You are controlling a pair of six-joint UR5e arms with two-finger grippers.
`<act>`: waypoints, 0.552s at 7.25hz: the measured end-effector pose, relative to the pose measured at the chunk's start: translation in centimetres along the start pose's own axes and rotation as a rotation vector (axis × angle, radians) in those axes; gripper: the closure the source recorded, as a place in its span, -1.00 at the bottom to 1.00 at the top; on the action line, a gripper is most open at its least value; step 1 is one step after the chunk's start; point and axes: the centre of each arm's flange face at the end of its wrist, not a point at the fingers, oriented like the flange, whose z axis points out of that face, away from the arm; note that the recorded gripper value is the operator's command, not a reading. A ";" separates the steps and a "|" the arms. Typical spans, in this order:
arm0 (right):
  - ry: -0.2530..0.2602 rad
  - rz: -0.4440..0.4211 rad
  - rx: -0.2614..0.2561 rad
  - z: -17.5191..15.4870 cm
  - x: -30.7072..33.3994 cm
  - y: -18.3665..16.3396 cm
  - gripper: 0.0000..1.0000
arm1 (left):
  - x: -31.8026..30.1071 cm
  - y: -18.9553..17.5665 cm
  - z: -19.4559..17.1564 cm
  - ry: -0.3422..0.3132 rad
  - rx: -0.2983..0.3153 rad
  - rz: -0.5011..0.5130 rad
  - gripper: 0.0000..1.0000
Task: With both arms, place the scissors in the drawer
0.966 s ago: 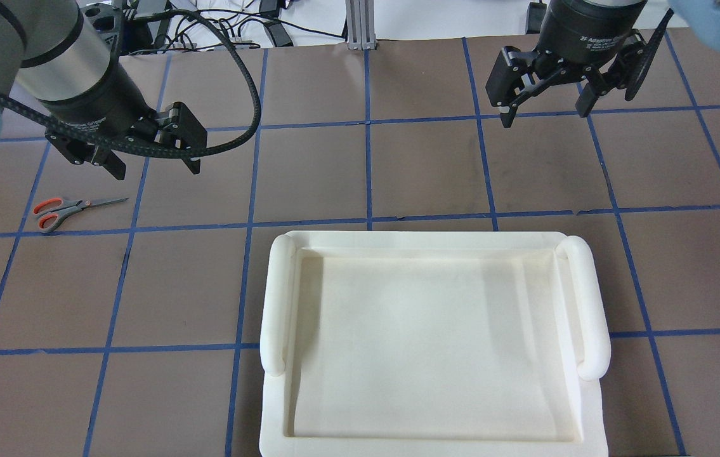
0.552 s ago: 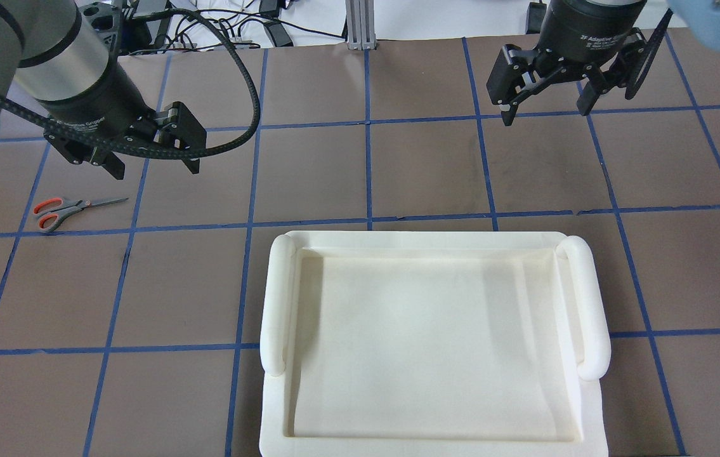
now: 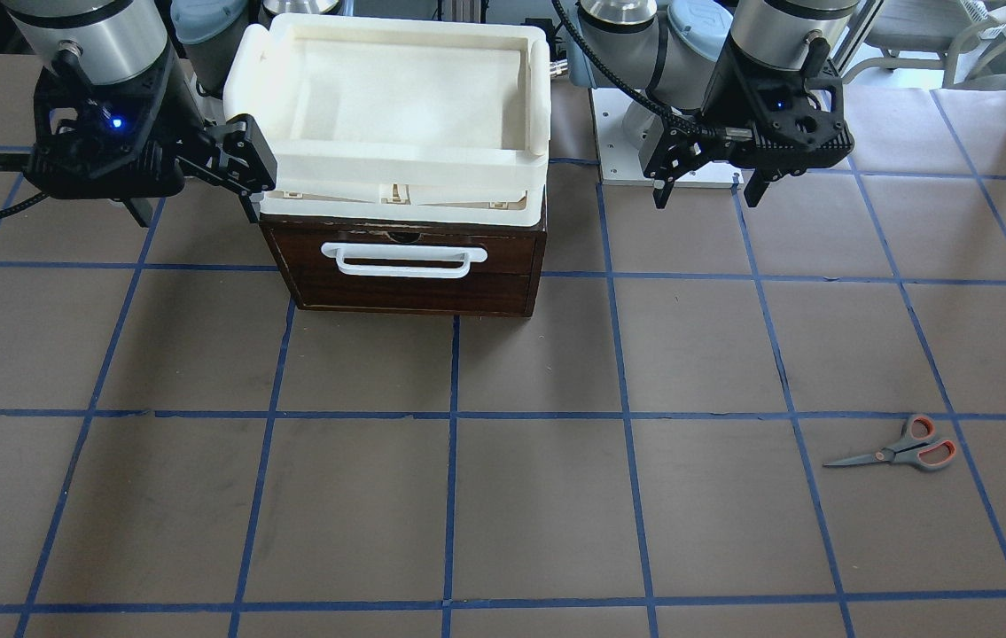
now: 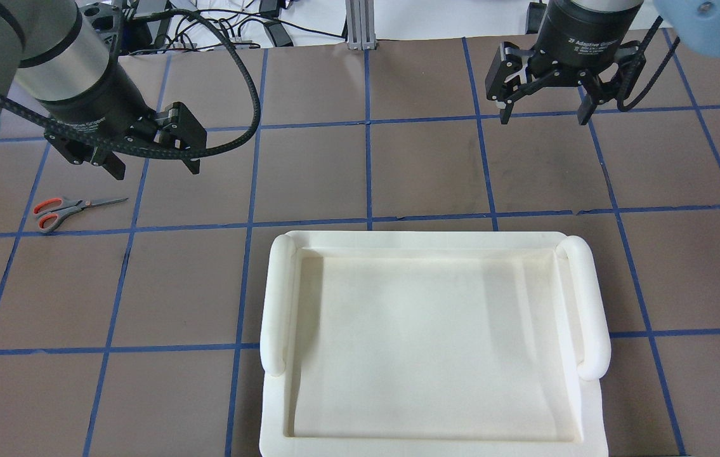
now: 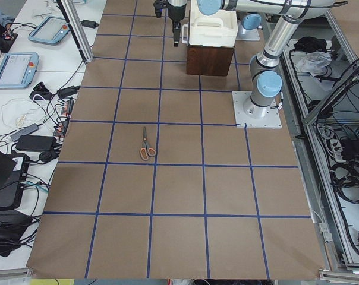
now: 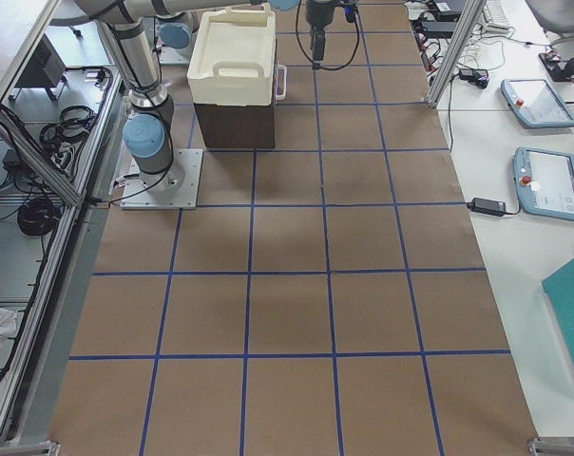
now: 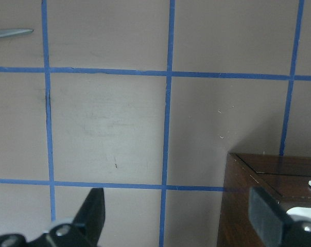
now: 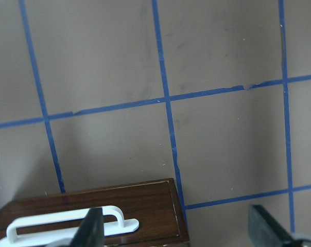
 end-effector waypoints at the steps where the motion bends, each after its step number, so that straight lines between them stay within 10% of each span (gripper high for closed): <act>1: 0.013 0.200 0.001 0.9 -0.2 -0.8 -1.00 | 0.0 0.0 0.0 0.000 0.000 0.000 -1.00; 4: 0.022 0.690 -0.004 3.0 -2.4 -1.6 -1.00 | 0.0 0.0 0.0 0.000 -0.001 0.008 -1.00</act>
